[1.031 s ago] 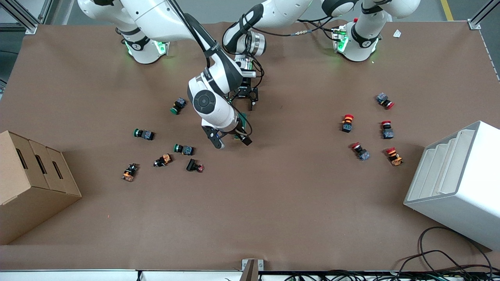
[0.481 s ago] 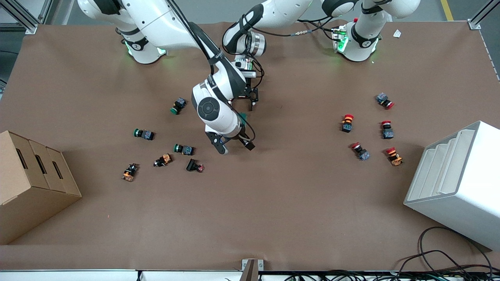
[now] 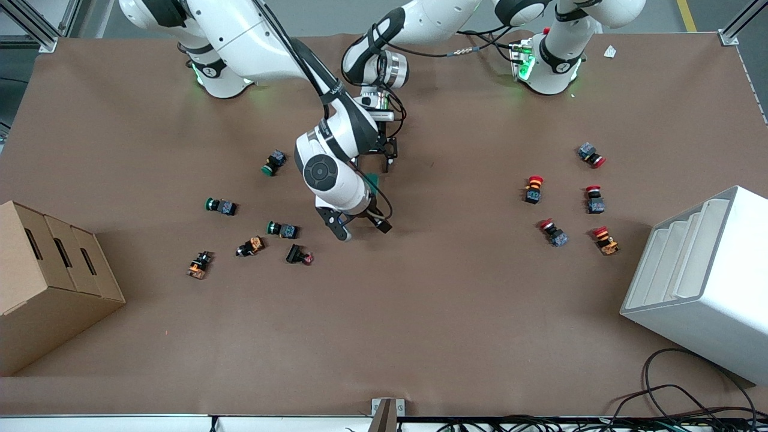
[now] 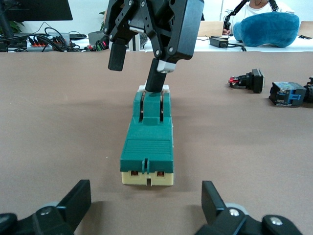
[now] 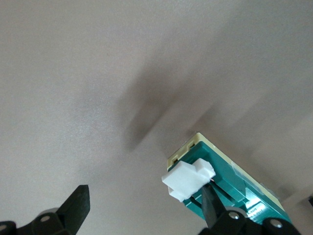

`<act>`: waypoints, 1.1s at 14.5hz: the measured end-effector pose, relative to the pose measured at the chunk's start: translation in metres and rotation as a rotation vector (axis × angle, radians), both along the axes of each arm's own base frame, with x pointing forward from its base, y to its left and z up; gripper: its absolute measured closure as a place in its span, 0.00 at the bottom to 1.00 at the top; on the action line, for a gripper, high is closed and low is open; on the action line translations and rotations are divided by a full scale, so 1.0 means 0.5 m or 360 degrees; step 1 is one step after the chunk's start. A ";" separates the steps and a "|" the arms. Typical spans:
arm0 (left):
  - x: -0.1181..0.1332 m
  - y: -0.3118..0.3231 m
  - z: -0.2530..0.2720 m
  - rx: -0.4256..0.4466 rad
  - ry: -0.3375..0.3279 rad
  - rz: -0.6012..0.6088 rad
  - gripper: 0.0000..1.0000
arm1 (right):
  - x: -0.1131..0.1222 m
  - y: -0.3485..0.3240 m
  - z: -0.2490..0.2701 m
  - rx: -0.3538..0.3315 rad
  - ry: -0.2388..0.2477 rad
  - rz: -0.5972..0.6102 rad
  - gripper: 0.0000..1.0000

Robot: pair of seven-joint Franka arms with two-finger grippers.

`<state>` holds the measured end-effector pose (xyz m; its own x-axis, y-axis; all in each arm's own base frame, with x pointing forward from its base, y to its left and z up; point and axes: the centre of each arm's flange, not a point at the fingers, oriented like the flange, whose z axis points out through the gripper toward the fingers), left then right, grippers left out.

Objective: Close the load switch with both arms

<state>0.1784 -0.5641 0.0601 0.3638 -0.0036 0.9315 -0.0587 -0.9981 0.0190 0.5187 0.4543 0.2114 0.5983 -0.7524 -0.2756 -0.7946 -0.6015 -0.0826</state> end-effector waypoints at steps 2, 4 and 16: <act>0.000 0.000 0.000 0.0000 0.0000 0.0000 0.00 | 0.016 -0.014 0.007 -0.0007 0.0041 0.0031 0.00; 0.001 0.000 0.000 -0.0001 -0.0001 0.0001 0.00 | 0.090 -0.074 0.050 0.0002 0.0050 0.0098 0.00; 0.016 -0.012 0.012 -0.0030 -0.0007 0.0030 0.00 | 0.264 -0.670 0.385 -0.0195 -0.0015 0.1250 0.00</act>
<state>0.1864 -0.5702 0.0664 0.3593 0.0205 0.9330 -0.0403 -0.9985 0.0375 0.6509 0.1195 0.4038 0.9684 -0.1340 -0.2104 -0.1338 -0.9909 0.0156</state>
